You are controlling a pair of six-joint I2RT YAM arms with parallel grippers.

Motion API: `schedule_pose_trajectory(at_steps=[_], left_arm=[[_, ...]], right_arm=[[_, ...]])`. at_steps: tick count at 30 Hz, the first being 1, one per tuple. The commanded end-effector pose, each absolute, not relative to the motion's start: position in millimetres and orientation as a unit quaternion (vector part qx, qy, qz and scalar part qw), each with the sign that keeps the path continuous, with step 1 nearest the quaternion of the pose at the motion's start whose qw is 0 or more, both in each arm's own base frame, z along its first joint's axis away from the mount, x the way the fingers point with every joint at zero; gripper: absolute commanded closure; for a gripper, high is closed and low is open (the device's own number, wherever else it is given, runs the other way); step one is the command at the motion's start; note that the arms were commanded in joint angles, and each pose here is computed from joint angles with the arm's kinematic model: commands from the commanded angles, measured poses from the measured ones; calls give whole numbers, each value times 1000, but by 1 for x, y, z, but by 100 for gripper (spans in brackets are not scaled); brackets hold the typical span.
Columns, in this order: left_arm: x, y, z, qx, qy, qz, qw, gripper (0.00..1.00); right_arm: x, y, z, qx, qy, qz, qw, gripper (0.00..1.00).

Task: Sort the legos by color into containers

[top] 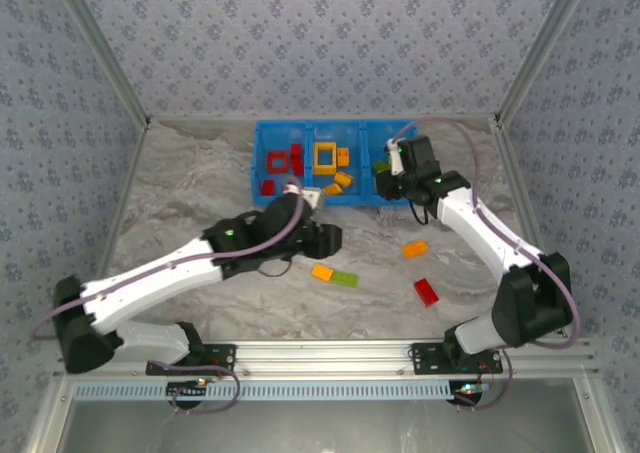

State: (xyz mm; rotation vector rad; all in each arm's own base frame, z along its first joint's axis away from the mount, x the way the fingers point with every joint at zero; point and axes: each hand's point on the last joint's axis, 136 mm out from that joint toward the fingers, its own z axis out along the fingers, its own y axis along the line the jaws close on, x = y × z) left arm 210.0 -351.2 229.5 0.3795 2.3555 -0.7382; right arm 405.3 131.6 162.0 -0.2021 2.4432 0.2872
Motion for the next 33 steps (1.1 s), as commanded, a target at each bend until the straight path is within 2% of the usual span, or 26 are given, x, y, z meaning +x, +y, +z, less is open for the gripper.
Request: schedule_pose_trajectory(at_steps=[1, 10, 23, 26, 30, 33], left_arm=[[234, -380, 255, 150, 867, -268, 393, 44], [271, -426, 215, 162, 869, -201, 421, 43], [277, -475, 187, 208, 867, -107, 439, 42], [280, -475, 184, 205, 870, -96, 439, 42], [279, -474, 185, 203, 870, -96, 439, 42], [279, -471, 186, 202, 870, -95, 439, 42]], right_arm=[[439, 148, 162, -71, 928, 178, 320, 75], [502, 144, 120, -41, 943, 188, 272, 76], [517, 155, 82, -27, 948, 219, 231, 74], [517, 156, 76, -25, 949, 221, 222, 70], [516, 156, 76, -26, 950, 222, 220, 57], [516, 156, 85, -29, 948, 220, 228, 51]])
